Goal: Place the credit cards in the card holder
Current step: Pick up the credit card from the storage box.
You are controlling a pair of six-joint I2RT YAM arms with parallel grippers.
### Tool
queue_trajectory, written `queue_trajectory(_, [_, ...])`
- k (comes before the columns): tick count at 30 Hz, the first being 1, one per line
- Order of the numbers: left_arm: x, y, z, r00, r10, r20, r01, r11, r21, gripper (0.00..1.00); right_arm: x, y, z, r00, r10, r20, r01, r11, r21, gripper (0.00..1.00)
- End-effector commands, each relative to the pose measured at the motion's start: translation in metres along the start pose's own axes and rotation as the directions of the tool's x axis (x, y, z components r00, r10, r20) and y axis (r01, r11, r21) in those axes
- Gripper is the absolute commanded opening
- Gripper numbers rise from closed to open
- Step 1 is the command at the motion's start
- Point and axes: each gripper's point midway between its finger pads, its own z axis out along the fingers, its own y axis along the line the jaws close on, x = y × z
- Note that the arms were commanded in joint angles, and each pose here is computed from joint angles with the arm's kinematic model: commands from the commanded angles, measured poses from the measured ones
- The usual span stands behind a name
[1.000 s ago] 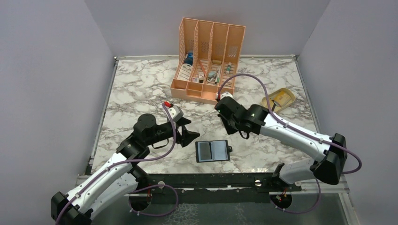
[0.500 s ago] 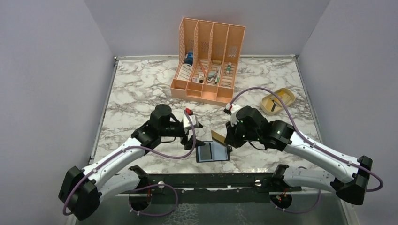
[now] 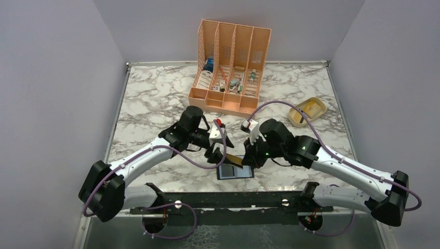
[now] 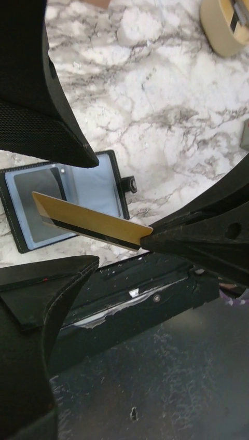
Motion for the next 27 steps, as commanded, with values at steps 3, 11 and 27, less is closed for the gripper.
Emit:
queue_trajectory(3, [0.002,-0.022,0.004,1.0,-0.006,0.018,0.003,0.987,0.16,0.51,-0.021,0.023,0.005,0.995,-0.066,0.077,0.076,0.988,-0.133,0.01])
queue_trajectory(11, [0.006,-0.018,0.004,1.0,-0.009,-0.012,0.01,0.99,0.137,0.07,-0.02,0.019,0.012,0.994,-0.085,0.071,0.093,0.989,-0.119,0.01])
queue_trajectory(27, [-0.01,0.029,-0.006,0.952,-0.274,0.134,0.301,0.917,-0.262,0.0,-0.055,-0.009,-0.026,0.887,0.256,0.385,-0.288,0.957,0.026,0.43])
